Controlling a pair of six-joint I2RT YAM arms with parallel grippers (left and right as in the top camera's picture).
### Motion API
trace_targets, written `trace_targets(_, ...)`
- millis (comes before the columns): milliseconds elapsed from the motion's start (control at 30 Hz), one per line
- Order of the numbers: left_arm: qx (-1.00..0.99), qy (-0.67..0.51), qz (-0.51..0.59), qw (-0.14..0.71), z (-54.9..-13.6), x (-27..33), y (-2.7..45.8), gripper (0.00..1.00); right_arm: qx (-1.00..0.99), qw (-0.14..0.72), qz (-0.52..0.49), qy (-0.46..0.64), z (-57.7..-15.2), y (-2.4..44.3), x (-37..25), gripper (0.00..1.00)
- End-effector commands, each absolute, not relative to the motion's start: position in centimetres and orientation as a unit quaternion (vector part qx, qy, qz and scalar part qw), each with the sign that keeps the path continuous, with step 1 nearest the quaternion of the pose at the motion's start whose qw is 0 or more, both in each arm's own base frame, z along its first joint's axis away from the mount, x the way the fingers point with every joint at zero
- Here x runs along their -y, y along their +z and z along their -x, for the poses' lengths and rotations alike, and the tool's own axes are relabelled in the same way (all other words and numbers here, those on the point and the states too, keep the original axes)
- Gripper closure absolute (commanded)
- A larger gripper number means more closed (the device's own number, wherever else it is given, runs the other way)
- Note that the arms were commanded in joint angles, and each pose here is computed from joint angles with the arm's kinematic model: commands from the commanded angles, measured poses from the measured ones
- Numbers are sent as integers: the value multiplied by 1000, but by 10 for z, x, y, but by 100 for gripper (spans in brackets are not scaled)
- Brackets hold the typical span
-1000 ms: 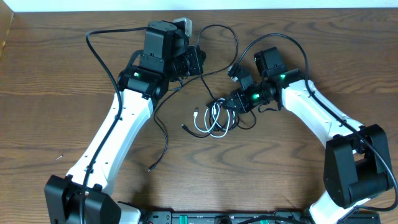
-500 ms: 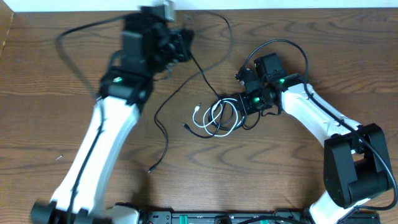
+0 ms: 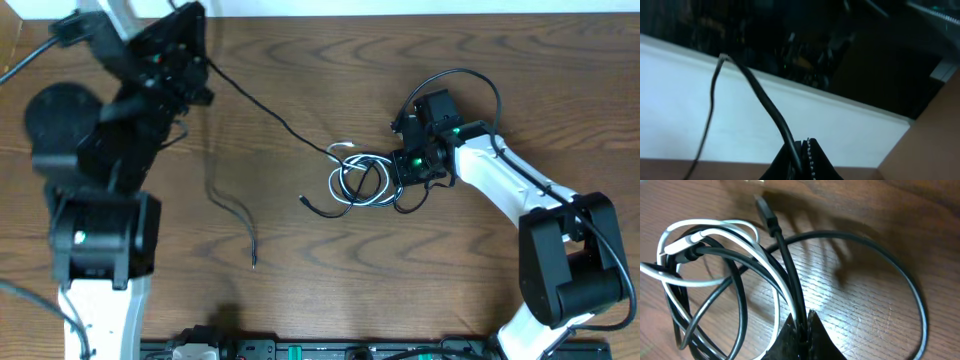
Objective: Untangle cables
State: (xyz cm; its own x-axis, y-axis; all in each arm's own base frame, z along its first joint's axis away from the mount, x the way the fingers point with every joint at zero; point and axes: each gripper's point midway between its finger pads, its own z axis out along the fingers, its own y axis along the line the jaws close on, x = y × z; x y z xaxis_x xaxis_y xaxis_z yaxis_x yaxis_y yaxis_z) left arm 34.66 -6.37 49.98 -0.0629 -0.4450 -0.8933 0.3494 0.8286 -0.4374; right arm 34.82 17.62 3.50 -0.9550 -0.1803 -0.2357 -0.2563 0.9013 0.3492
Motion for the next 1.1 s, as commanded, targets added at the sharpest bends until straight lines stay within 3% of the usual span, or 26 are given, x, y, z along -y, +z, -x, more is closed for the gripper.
trace_targets(0,-648,-278,45,708,-336,51,519,92,-976,89,92,177,-347,26,-165,99)
trace_targets(433,-649,-254,99,710,-347,13,513,92,-965,115,38,233,-365,56,-133,99)
trace_targets(633,-671,-236,126,691,-354,-4,495,93,-938,186,54,286,-381,106,-119,99)
trace_targets(867,-695,-202,178,667,-370,-44,465,92,-921,284,41,263,-392,171,-87,99)
trace_targets(1067,-695,-169,219,664,-373,-84,454,93,-934,305,-37,183,-393,176,-26,99)
